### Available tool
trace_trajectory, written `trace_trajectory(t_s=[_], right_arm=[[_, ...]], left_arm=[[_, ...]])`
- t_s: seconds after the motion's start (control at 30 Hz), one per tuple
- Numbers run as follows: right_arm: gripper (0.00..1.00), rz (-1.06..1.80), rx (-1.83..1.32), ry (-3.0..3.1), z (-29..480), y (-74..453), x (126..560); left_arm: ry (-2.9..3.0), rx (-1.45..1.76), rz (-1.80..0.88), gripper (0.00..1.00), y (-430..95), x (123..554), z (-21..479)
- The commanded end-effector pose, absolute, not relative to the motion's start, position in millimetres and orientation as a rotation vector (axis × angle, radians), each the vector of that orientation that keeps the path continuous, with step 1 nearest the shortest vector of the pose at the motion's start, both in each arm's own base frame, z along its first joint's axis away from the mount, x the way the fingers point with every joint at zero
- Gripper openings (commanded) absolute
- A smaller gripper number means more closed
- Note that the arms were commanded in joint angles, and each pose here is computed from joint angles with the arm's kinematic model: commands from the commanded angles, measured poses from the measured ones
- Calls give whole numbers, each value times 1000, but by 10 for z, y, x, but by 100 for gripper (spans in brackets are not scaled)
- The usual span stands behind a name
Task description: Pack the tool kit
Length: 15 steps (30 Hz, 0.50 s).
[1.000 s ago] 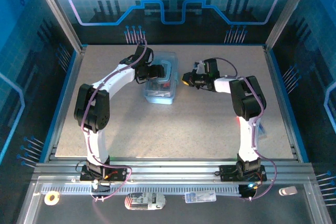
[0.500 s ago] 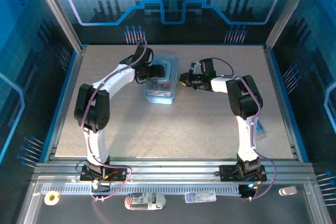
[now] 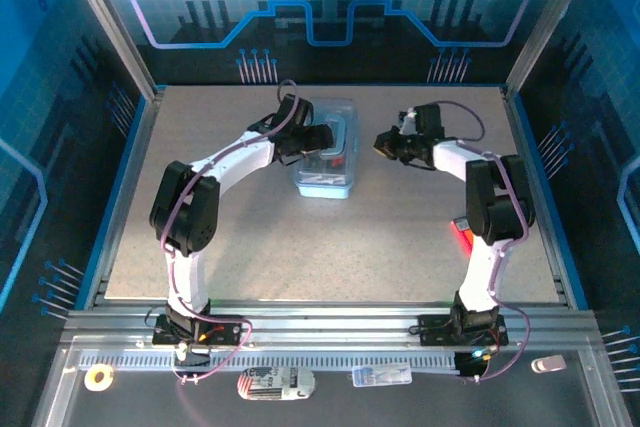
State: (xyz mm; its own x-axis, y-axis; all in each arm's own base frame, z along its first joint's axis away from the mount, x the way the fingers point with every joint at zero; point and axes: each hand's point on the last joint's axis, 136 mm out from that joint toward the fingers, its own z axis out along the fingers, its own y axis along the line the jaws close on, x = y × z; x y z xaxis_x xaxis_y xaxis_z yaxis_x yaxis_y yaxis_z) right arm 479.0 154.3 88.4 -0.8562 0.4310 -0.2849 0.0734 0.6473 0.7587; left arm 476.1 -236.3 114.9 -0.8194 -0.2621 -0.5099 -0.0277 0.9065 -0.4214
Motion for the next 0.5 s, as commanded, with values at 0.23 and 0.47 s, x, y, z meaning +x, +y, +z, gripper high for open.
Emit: trace_trajectory(t_s=[0.23, 0.47], right_arm=[[5, 972, 443, 2471, 853, 1196, 4606], [10, 906, 453, 2403, 1237, 919, 4589]], left_arm=[[2836, -293, -480, 72, -2334, 4042, 530], [2711, -203, -369, 99, -2045, 4206, 1118]])
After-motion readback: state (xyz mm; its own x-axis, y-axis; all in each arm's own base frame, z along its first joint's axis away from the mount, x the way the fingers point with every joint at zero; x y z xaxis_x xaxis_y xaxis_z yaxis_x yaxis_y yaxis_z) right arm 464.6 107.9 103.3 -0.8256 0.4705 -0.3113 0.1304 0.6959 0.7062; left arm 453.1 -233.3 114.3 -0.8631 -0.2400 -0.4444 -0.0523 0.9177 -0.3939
